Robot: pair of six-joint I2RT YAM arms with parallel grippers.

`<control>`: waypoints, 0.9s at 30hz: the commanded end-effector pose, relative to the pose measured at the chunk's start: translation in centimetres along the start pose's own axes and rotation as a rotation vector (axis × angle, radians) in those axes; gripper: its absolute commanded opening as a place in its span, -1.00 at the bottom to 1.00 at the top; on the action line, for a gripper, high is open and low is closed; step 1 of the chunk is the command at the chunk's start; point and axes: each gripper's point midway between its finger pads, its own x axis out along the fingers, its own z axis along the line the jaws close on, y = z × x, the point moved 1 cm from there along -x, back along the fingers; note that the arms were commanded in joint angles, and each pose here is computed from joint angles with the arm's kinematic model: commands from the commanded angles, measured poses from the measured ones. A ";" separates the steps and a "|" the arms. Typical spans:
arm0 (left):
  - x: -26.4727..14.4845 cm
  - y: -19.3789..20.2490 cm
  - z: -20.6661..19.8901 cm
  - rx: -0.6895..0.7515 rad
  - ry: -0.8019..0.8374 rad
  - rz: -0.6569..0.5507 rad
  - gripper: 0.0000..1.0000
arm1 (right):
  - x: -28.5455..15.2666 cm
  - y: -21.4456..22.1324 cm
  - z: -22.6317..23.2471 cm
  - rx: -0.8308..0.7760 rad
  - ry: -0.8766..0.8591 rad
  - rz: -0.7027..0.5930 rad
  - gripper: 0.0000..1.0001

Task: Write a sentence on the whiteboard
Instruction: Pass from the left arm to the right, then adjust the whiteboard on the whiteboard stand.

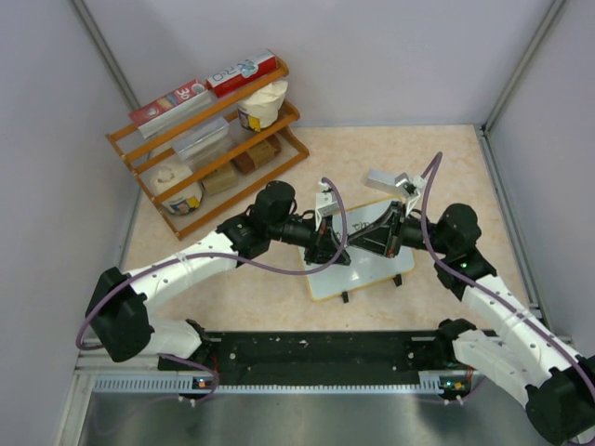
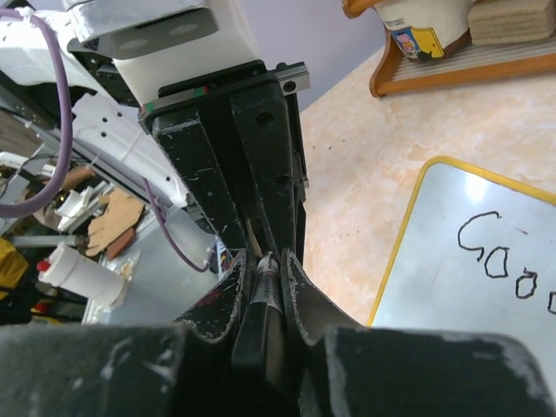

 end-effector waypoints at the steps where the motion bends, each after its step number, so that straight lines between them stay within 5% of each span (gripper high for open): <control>1: -0.4 -2.6 -1.1 0.073 0.024 -0.056 -1.00 | 0.2 -0.2 0.9 -0.046 -0.039 0.000 -1.00; 6: -0.5 -2.7 -0.8 0.075 0.004 -0.060 -0.94 | 0.1 -0.2 0.5 -0.048 -0.010 -0.003 -1.00; 10: -1.2 -2.4 0.3 0.068 -0.102 -0.060 0.11 | -0.2 -0.3 -0.5 -0.053 0.072 -0.016 -1.00; 13: -2.9 -2.8 1.2 0.072 -0.225 -0.104 0.39 | -0.7 -0.4 -1.9 -0.056 0.174 -0.031 -1.00; 19: -8.6 -0.5 4.9 -0.087 -0.611 -0.238 0.58 | -2.3 -0.9 -5.0 -0.064 0.393 -0.101 -1.00; 27: -11.8 4.6 8.2 -0.347 -0.747 -0.347 0.74 | -4.8 -1.6 -7.1 -0.055 0.564 -0.170 -1.00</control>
